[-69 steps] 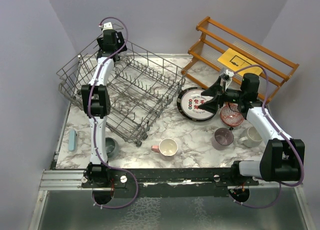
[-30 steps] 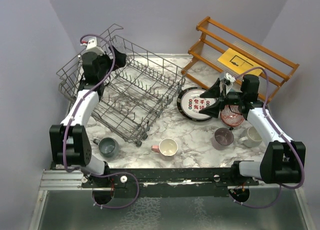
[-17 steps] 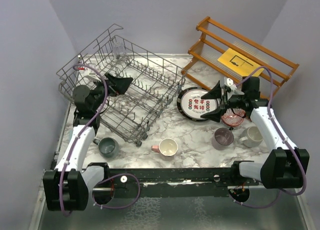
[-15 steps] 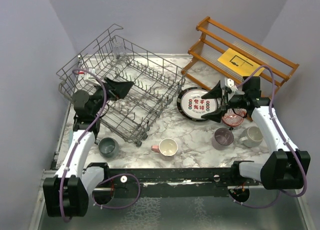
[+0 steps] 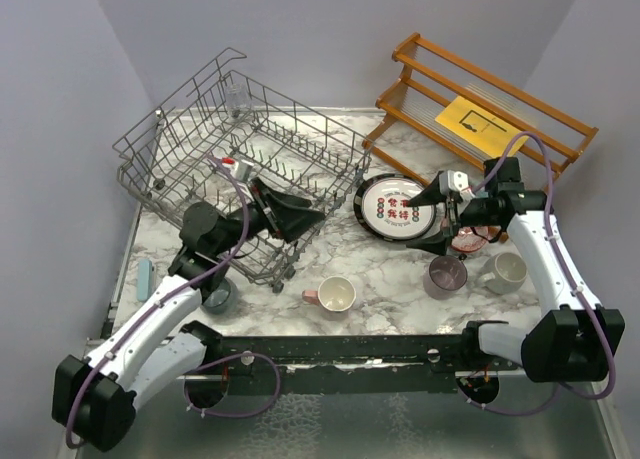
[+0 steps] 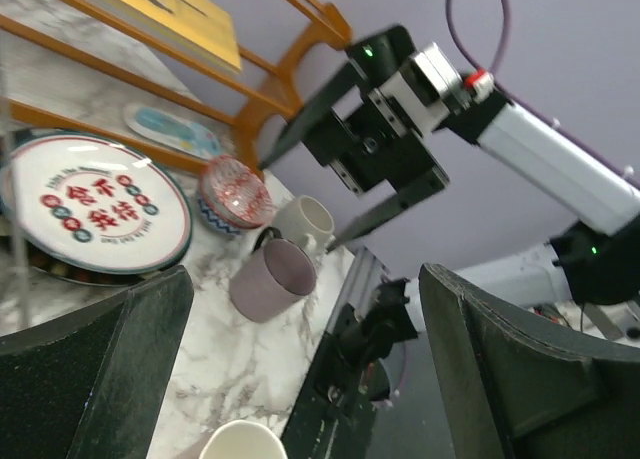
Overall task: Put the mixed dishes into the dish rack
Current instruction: Pick up the cup at the center of the board.
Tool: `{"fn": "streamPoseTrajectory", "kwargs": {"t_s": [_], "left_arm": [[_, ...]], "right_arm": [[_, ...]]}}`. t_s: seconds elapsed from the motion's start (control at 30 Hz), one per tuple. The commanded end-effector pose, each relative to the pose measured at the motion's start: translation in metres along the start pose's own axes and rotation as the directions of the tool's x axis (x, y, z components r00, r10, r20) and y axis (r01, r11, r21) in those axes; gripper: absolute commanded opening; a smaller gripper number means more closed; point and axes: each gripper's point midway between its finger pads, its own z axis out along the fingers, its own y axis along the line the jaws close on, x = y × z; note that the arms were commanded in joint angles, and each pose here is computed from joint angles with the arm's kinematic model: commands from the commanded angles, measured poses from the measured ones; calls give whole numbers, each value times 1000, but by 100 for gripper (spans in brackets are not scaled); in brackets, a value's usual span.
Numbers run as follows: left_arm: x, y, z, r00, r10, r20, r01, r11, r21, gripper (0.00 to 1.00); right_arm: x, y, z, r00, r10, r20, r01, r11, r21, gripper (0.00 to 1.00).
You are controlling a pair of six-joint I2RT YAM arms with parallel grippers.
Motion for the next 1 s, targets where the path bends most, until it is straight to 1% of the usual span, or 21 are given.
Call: {"fn": "streamPoseTrajectory", "kwargs": {"t_s": [0.0, 0.07, 0.13, 0.2, 0.27, 0.33, 0.43, 0.47, 0.57, 0.7, 0.83, 0.87, 0.97], "left_arm": [[14, -20, 15, 998, 66, 11, -67, 996, 67, 98], [18, -21, 17, 997, 79, 15, -80, 994, 73, 98], [19, -15, 17, 996, 83, 24, -84, 995, 44, 98], [19, -2, 16, 995, 99, 19, -98, 995, -20, 98], [14, 11, 14, 988, 151, 9, -149, 982, -117, 98], [4, 27, 8, 975, 223, -8, -218, 947, -235, 98], [-21, 48, -5, 949, 316, -22, -295, 858, -419, 99], [-28, 51, -8, 942, 335, -28, -311, 836, -453, 99], [-41, 58, -11, 934, 355, -32, -320, 796, -514, 99], [-52, 71, -13, 936, 351, -33, -305, 757, -578, 99], [-64, 93, -25, 931, 358, -68, -306, 665, -681, 99], [-67, 93, -27, 931, 360, -69, -305, 658, -689, 99], [-72, 88, -29, 928, 370, -51, -302, 663, -686, 99]], "right_arm": [[-13, 6, 4, 998, -48, 40, 50, 997, -55, 100], [-13, 13, 13, 999, -34, 31, 37, 994, -101, 100], [-13, 21, 25, 999, -43, -3, 42, 986, -160, 100], [-13, 31, 41, 996, -61, -57, 47, 976, -211, 100], [-13, 38, 60, 987, -103, -121, 71, 968, -241, 100], [-14, 50, 76, 975, -149, -163, 99, 955, -280, 100], [-21, 65, 91, 976, -164, -144, 107, 935, -337, 100], [-22, 68, 96, 977, -163, -141, 105, 932, -348, 100], [-18, 78, 112, 971, -178, -162, 107, 922, -373, 100], [-8, 90, 134, 947, -241, -212, 142, 907, -397, 99], [0, 98, 149, 932, -262, -251, 150, 908, -391, 96], [4, 99, 151, 925, -270, -267, 154, 909, -387, 95], [17, 96, 156, 896, -304, -323, 181, 915, -361, 91]]}}
